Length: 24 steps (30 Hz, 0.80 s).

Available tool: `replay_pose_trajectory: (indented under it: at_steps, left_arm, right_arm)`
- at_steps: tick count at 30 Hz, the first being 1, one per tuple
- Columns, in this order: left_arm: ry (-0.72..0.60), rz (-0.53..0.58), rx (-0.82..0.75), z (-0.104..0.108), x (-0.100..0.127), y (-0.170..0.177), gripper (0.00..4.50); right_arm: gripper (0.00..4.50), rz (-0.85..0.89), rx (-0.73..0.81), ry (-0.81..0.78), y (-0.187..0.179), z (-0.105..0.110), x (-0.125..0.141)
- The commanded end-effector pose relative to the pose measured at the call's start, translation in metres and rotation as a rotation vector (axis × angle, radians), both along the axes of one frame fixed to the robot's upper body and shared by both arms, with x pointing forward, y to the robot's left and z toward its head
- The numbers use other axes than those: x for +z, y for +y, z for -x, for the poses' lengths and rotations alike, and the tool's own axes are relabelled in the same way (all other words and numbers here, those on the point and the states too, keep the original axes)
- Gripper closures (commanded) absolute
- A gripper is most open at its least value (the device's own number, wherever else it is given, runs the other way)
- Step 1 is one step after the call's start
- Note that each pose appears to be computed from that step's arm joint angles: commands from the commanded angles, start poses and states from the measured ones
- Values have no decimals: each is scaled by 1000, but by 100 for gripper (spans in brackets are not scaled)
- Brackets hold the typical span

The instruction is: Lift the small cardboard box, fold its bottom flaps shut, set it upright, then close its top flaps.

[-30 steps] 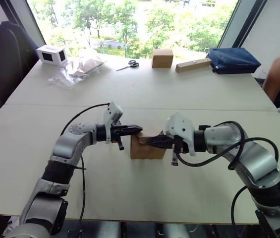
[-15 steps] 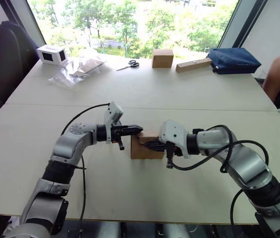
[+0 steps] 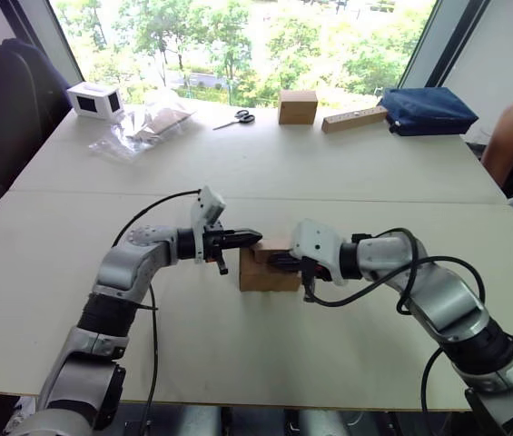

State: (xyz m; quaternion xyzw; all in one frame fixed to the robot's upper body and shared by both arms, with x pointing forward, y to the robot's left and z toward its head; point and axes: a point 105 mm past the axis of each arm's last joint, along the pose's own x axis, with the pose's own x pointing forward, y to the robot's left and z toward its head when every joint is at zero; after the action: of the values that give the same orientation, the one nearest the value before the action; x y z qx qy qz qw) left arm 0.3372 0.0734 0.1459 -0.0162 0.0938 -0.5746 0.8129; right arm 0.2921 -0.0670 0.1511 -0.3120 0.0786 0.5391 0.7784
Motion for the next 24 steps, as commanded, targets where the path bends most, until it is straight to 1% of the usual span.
replay_pose_trajectory:
  at_steps: [1, 8, 12, 18, 24]
  left_arm:
    - [-24, 25, -3, 0, 11, -1, 443]
    - [-23, 17, -11, 2, 9, -2, 443]
    - [-30, 2, -35, 6, 8, -4, 443]
    - [-34, 11, -35, 6, 10, -5, 443]
    - [-51, 0, -40, 5, 13, -3, 443]
  right_arm:
    - [450, 2, 3, -48, 2, -4, 6]
    - [450, 2, 2, -52, 3, -5, 6]
    - [450, -5, -6, -55, 3, -7, 8]
    - [450, -4, -19, -63, 2, -11, 9]
    - [450, -15, -8, -50, 3, -8, 11]
